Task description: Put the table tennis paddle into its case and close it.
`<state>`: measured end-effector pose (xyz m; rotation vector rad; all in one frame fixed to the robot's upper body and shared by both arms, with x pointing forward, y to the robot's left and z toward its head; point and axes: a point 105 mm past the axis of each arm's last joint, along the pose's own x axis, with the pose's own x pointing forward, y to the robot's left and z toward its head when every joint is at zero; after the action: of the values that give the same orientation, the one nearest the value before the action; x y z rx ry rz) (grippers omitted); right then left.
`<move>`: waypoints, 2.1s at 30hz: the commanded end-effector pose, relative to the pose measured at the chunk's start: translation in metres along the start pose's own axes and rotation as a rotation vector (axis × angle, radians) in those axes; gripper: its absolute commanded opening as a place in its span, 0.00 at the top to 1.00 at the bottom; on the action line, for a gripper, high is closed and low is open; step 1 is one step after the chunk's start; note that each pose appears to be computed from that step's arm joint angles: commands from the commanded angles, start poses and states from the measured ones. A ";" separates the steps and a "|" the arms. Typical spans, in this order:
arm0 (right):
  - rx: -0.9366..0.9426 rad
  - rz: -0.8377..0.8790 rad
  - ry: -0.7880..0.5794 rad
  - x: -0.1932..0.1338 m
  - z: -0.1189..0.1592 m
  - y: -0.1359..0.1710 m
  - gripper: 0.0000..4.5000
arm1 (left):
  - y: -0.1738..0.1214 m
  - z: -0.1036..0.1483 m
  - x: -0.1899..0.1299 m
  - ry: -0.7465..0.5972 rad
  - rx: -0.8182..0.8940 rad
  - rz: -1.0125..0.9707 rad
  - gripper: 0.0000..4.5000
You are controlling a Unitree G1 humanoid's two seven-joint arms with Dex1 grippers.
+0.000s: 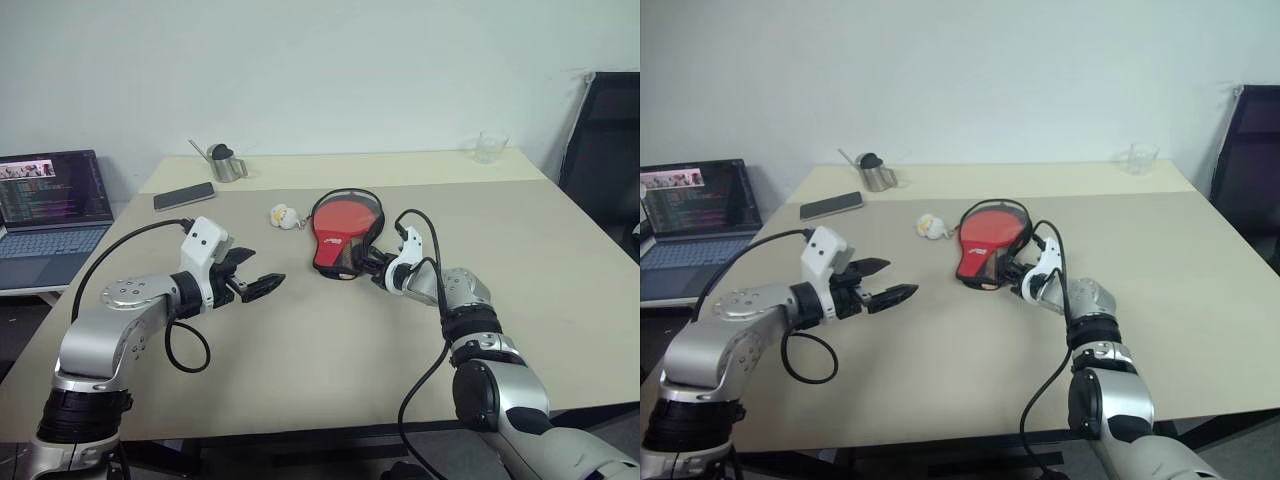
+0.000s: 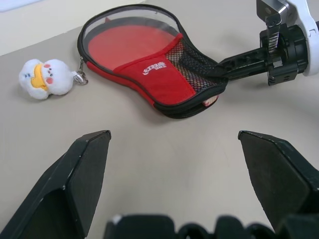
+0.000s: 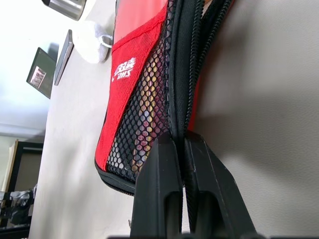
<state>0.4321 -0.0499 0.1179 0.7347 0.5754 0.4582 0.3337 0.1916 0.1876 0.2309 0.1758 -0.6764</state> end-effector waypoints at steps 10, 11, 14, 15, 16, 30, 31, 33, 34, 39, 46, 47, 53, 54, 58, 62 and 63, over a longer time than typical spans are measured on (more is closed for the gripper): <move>-0.176 0.184 0.218 -0.050 -0.030 0.021 1.00 | -0.004 0.007 0.004 -0.021 0.034 -0.024 0.00; -0.185 0.187 0.237 -0.056 -0.034 0.019 1.00 | -0.003 0.007 0.004 -0.018 0.034 -0.028 0.00; -0.211 0.211 0.304 -0.073 -0.050 0.018 1.00 | -0.003 0.007 0.006 -0.014 0.036 -0.039 0.00; -0.220 0.220 0.325 -0.078 -0.055 0.018 1.00 | -0.003 0.007 0.006 -0.012 0.036 -0.043 0.00; -0.229 0.226 0.348 -0.084 -0.061 0.018 1.00 | -0.003 0.007 0.007 -0.010 0.037 -0.050 0.00; -0.241 0.251 0.378 -0.133 -0.108 0.008 1.00 | -0.010 0.006 0.025 0.042 0.053 -0.171 0.00; -0.244 0.252 0.382 -0.137 -0.111 0.007 1.00 | -0.010 0.005 0.027 0.045 0.055 -0.180 0.00; -0.253 0.246 0.390 -0.144 -0.114 0.003 1.00 | -0.012 0.005 0.031 0.048 0.058 -0.196 0.00; -0.252 0.242 0.390 -0.147 -0.114 0.002 1.00 | -0.012 0.006 0.033 0.049 0.059 -0.204 0.00; -0.255 0.238 0.399 -0.162 -0.116 -0.004 1.00 | -0.014 0.009 0.041 0.047 0.072 -0.232 0.00; -0.252 0.245 0.430 -0.177 -0.122 -0.006 1.00 | -0.013 0.011 0.046 0.041 0.082 -0.247 0.00; -0.252 0.249 0.434 -0.178 -0.123 -0.006 1.00 | -0.012 0.011 0.046 0.041 0.083 -0.248 0.00; -0.240 0.269 0.451 -0.185 -0.129 -0.004 1.00 | -0.013 0.011 0.047 0.042 0.087 -0.255 0.00; -0.236 0.267 0.452 -0.185 -0.130 -0.004 1.00 | -0.012 0.011 0.047 0.043 0.087 -0.255 0.00; -0.231 0.266 0.469 -0.188 -0.133 -0.003 1.00 | -0.012 0.011 0.047 0.044 0.088 -0.253 0.00; -0.240 0.248 0.493 -0.189 -0.135 -0.004 1.00 | -0.011 0.010 0.048 0.045 0.088 -0.252 0.00; -0.242 0.242 0.494 -0.188 -0.134 -0.004 1.00 | -0.011 0.010 0.048 0.045 0.087 -0.251 0.00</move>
<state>0.2115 -0.1022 0.0869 0.4522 0.8923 0.8757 0.3622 0.1544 0.1692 0.2825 0.2794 -0.9284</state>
